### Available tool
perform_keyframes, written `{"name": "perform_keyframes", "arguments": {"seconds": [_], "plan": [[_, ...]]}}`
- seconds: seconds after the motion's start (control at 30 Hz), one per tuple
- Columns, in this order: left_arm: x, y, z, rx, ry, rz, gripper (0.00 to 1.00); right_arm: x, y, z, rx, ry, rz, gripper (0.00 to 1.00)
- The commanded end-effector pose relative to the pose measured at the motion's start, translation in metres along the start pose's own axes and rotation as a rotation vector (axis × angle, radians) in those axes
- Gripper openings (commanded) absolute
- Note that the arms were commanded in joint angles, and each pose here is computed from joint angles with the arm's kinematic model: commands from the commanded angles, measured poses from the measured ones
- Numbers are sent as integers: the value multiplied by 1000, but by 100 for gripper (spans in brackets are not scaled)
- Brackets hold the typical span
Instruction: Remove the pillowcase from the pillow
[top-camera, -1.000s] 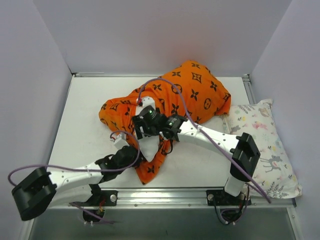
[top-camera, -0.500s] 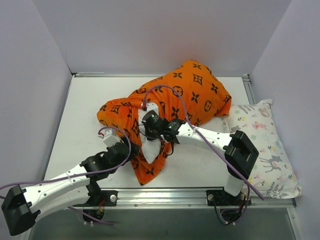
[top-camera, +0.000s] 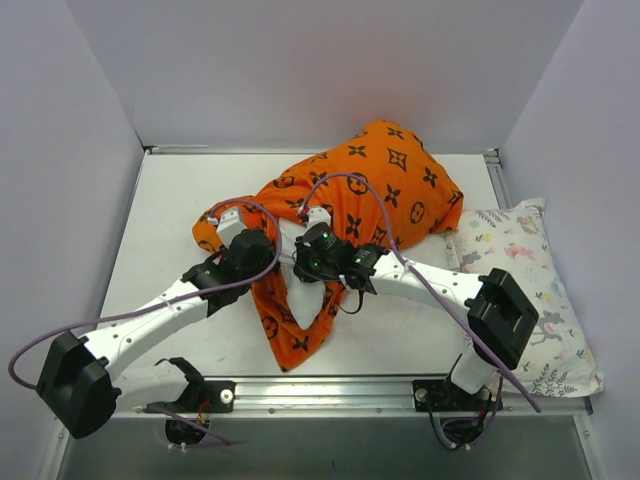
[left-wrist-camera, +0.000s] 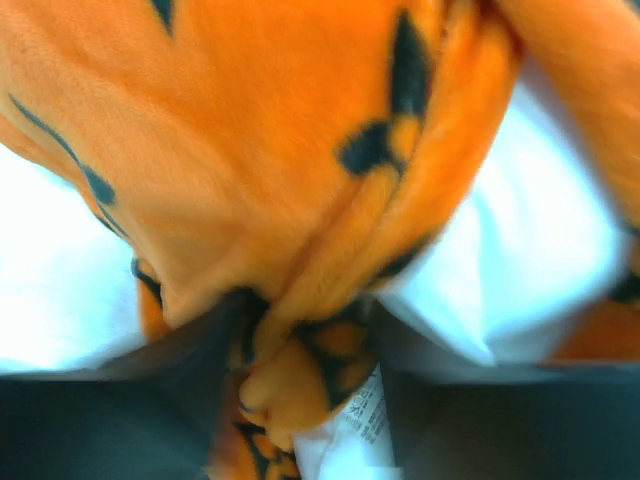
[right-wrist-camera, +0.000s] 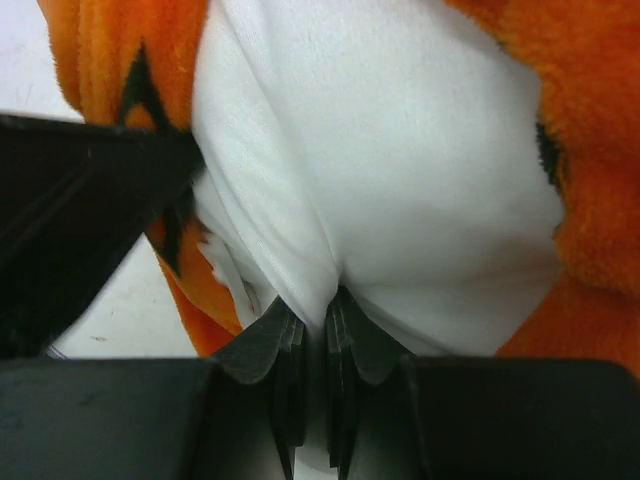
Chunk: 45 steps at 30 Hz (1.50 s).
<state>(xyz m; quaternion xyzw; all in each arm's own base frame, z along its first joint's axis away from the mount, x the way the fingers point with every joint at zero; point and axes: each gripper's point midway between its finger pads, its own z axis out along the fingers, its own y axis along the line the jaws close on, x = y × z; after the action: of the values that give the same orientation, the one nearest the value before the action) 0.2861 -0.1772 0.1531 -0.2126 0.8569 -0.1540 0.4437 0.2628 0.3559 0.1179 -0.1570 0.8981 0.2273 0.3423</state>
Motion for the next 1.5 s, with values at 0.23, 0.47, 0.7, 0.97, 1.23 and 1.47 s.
{"name": "perform_keyframes", "arguments": {"seconds": [0.23,0.47,0.7,0.97,1.23,1.47], "plan": [[-52,125,10,-341,-53,-111,0,-11,-63,-57,88,-51,97,0],[-47,194,40,-521,-16,-274,0,-22,-84,-103,78,-136,134,0],[-48,193,99,-367,19,-367,0,-9,-74,-130,-39,-130,137,0],[-65,142,147,-77,23,-395,14,-24,-8,-165,-352,-125,120,0],[-98,62,184,200,31,-373,39,-55,47,-178,-425,-138,51,0],[-152,53,150,209,-75,-379,91,-96,26,-134,-363,-182,190,0]]}}
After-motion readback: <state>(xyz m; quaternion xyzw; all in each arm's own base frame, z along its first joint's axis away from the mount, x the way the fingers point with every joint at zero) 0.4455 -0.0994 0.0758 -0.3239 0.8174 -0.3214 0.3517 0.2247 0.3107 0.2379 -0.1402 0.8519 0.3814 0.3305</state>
